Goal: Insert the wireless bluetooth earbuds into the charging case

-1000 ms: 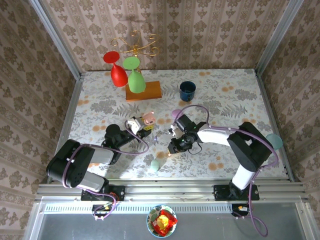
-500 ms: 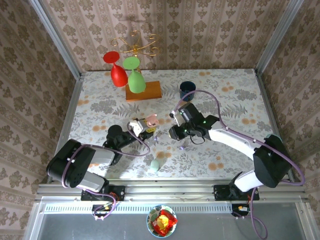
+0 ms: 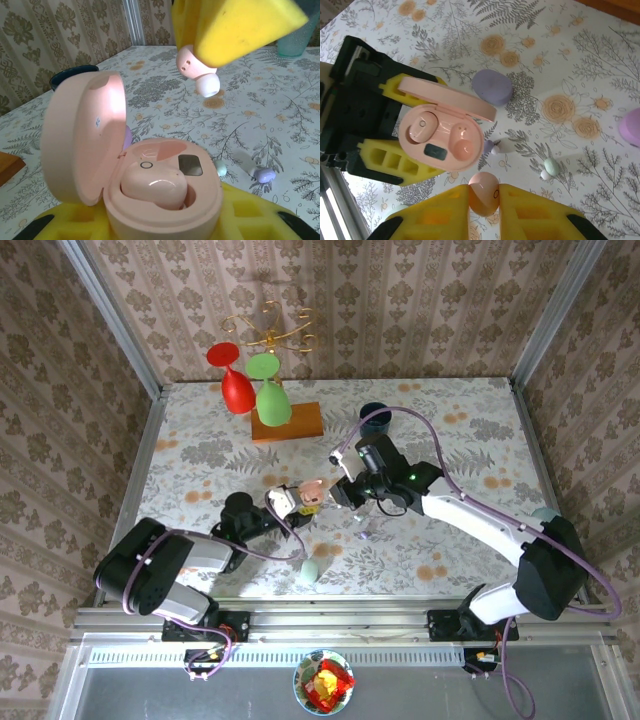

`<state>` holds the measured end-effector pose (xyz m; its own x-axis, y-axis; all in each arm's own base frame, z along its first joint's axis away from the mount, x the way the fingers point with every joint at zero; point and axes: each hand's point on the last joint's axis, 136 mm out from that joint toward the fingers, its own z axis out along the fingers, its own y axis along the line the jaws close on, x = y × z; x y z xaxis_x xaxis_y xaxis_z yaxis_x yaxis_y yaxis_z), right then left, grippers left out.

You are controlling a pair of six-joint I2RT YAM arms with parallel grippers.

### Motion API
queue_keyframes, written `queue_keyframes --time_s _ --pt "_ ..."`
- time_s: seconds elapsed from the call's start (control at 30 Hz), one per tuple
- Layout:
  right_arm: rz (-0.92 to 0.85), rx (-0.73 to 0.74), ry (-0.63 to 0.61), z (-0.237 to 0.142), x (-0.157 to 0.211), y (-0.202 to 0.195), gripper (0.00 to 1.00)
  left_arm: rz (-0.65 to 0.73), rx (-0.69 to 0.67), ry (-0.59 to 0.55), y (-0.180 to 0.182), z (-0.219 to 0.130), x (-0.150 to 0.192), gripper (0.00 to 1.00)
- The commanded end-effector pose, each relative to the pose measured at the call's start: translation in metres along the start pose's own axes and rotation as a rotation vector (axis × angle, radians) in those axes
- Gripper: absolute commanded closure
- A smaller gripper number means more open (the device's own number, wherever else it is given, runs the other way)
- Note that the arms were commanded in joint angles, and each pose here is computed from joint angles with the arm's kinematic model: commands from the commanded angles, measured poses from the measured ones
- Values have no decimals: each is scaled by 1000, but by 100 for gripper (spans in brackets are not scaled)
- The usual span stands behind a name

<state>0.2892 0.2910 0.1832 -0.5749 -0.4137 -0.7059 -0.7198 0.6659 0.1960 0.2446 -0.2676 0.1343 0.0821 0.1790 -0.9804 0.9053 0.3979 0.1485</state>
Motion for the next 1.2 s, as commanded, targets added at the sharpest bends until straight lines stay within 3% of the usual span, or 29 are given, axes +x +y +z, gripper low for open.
queue_keyframes --time_s 0.0,1.17 --pt "-60 -26 -21 -5 -14 10 79 27 34 -7 -5 4 -3 68" --pt "-87 -37 80 31 13 14 79 40 46 -29 -7 5 -13 67"
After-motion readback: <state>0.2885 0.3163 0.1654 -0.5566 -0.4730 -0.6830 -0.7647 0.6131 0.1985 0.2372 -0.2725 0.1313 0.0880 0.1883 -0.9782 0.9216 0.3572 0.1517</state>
